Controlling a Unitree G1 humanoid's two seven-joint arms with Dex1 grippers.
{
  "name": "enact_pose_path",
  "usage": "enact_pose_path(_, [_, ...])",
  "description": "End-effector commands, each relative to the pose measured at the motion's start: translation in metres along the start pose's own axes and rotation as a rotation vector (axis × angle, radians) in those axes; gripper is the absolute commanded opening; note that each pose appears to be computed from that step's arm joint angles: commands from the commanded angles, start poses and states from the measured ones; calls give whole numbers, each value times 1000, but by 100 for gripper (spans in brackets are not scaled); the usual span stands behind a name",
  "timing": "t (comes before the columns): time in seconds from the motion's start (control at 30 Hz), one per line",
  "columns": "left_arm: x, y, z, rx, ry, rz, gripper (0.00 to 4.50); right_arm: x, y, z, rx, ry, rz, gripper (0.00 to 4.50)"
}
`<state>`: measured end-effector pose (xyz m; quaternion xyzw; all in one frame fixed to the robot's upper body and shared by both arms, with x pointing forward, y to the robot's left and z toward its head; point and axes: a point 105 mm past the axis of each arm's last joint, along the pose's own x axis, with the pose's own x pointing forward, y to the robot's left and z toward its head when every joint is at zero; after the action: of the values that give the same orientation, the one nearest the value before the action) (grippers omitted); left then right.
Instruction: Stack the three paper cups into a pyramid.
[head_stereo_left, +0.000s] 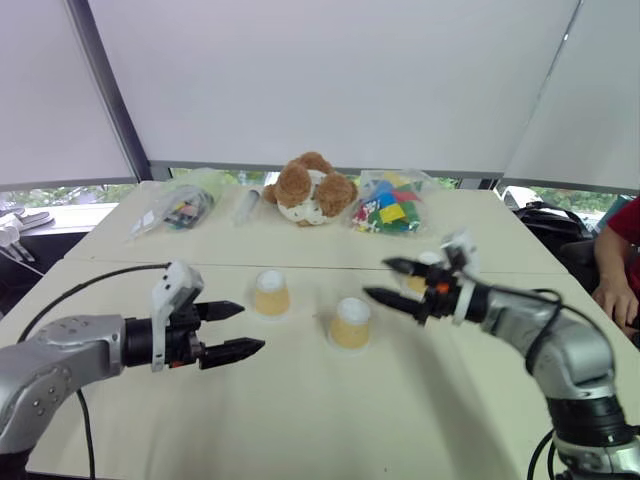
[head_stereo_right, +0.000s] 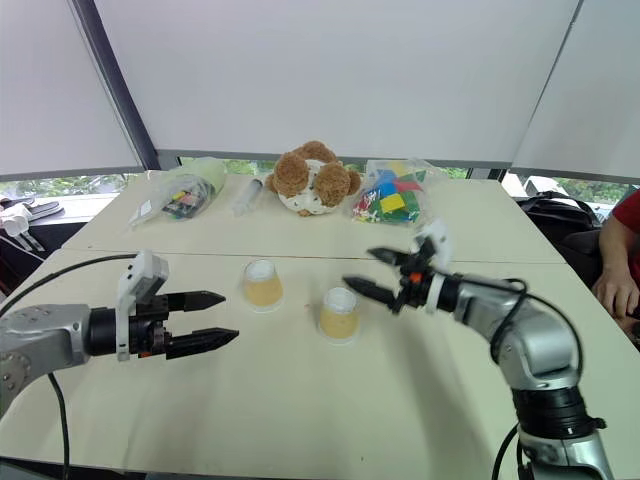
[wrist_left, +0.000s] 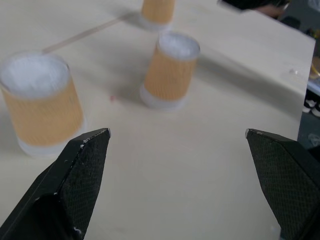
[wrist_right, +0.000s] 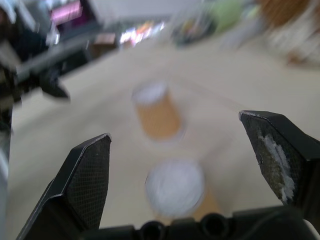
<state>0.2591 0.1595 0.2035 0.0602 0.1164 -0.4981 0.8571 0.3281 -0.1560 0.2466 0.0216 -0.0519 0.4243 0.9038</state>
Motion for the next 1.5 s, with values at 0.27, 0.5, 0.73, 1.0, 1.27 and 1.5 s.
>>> enact_pose_path(0.27, [17, -16, 16, 81, -27, -89, 450, 2, -101, -42, -167, 69, -425, 447])
enact_pose_path(0.5, [16, -18, 15, 77, -28, -81, 450, -2, -128, -63, -206, 117, -521, 447])
enact_pose_path(0.73, [16, -18, 9, 60, -15, -72, 450, 1, -128, -77, -156, 121, -496, 447])
enact_pose_path(1.0, [13, -17, 3, 52, 2, -66, 450, 4, -126, -77, -137, 101, -488, 225])
enact_pose_path(1.27, [8, -10, -7, 35, 28, -54, 450, -14, -78, -44, -213, 71, -254, 225])
enact_pose_path(1.5, [13, -3, -13, 29, 48, -85, 450, -39, -9, -62, -193, 203, -98, 225])
